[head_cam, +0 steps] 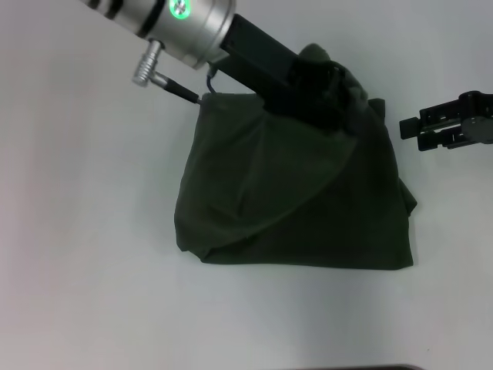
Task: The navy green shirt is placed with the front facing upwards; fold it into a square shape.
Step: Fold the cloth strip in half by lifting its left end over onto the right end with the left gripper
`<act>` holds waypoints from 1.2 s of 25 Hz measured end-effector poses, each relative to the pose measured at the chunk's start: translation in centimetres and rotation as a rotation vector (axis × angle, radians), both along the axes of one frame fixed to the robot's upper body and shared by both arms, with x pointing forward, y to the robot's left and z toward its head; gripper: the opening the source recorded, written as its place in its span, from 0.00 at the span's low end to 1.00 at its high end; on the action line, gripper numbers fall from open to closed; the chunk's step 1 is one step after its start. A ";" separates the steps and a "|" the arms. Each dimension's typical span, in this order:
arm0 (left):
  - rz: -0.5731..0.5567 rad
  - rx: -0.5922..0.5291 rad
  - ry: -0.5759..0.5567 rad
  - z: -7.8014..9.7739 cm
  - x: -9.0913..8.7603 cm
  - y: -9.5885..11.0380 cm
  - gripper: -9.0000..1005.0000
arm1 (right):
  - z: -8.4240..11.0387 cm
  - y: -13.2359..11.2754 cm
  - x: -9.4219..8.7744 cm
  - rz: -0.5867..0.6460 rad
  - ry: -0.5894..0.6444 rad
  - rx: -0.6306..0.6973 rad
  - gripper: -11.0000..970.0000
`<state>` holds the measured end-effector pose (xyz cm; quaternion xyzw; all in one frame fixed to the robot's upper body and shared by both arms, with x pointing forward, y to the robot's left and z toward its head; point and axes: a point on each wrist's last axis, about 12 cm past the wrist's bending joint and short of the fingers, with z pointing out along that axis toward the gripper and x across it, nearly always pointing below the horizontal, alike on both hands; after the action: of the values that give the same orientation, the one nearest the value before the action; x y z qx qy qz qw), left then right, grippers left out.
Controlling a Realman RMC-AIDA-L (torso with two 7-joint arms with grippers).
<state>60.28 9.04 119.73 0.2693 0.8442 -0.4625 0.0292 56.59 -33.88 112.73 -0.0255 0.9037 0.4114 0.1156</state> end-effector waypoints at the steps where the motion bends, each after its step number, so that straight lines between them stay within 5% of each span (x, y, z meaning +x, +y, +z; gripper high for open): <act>1: 0.003 -0.001 0.002 -0.2 0.0 -0.2 0.05 | 0.0 0.0 0.0 0.001 0.000 0.000 0.67; 16: 0.071 -0.009 0.029 -3.1 -0.1 -2.1 0.05 | 0.2 -0.1 0.2 -0.018 0.009 -0.002 0.67; 30: 0.070 -0.041 0.040 -4.1 -0.9 -3.4 0.05 | 0.2 -0.2 0.4 -0.025 0.006 -0.006 0.67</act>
<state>59.41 5.65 115.67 0.2295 0.8439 -0.4838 0.0340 56.95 -34.03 112.96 -0.0134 0.9055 0.4074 0.1177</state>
